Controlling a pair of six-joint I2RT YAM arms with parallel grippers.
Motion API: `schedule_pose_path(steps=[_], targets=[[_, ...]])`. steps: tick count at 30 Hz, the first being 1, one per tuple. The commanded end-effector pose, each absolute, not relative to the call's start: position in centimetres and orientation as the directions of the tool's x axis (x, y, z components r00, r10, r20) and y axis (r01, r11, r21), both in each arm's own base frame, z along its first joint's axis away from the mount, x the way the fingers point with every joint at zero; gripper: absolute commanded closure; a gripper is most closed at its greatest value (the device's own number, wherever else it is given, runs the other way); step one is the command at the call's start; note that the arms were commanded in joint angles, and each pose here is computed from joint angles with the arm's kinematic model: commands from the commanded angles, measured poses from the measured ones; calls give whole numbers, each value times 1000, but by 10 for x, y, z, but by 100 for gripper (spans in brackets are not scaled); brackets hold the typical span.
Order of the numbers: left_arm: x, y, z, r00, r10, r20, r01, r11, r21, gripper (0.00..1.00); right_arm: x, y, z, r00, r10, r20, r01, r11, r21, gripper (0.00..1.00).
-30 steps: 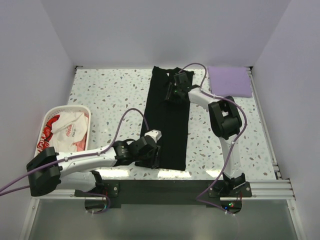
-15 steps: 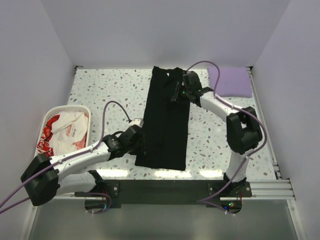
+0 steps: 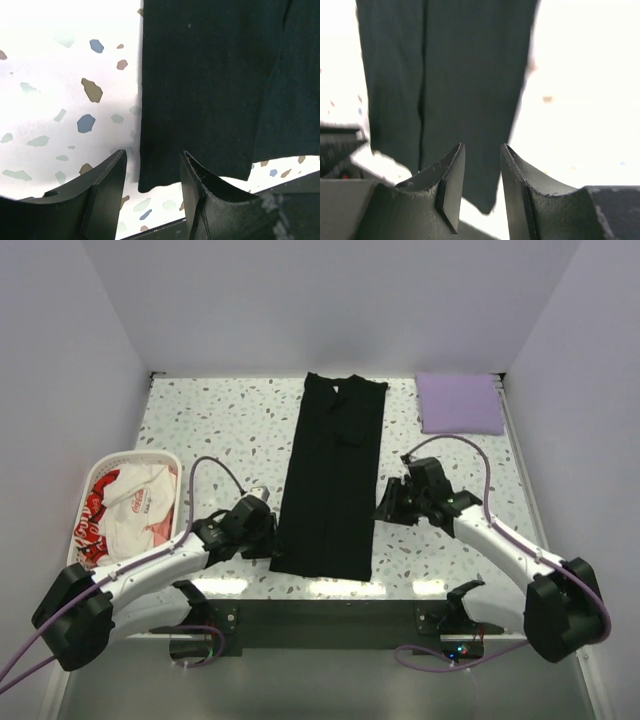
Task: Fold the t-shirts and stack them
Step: Fold the tshirt
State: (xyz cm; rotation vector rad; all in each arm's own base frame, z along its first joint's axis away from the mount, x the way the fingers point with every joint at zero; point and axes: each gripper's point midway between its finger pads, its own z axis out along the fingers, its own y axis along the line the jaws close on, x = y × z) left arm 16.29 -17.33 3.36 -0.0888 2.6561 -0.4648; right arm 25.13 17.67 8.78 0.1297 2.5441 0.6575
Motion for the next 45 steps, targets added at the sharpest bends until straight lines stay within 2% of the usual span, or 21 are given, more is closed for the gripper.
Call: schedule_pose_path(steps=[1, 12, 25, 36, 39, 45], targets=[[156, -176, 34, -911, -126, -392, 32, 928, -372, 48, 192, 177, 71, -932, 205, -300, 8, 837, 548, 61], [144, -169, 15, -926, -156, -342, -22, 930, -366, 53, 119, 174, 37, -969, 193, -155, 70, 812, 579, 61], [132, -167, 2, -935, -170, -313, -37, 921, -389, 59, 105, 190, 17, -967, 235, -100, 127, 782, 610, 62], [124, -169, -8, -943, -175, -284, -42, 906, -421, 78, 104, 193, 5, -947, 315, -65, 202, 738, 643, 63], [121, -173, -8, -946, -173, -275, -37, 898, -439, 85, 101, 192, 0, -943, 328, -51, 219, 729, 648, 65], [112, -182, -7, -949, -164, -268, -20, 882, -470, 95, 93, 184, -4, -943, 328, -52, 223, 741, 633, 86]])
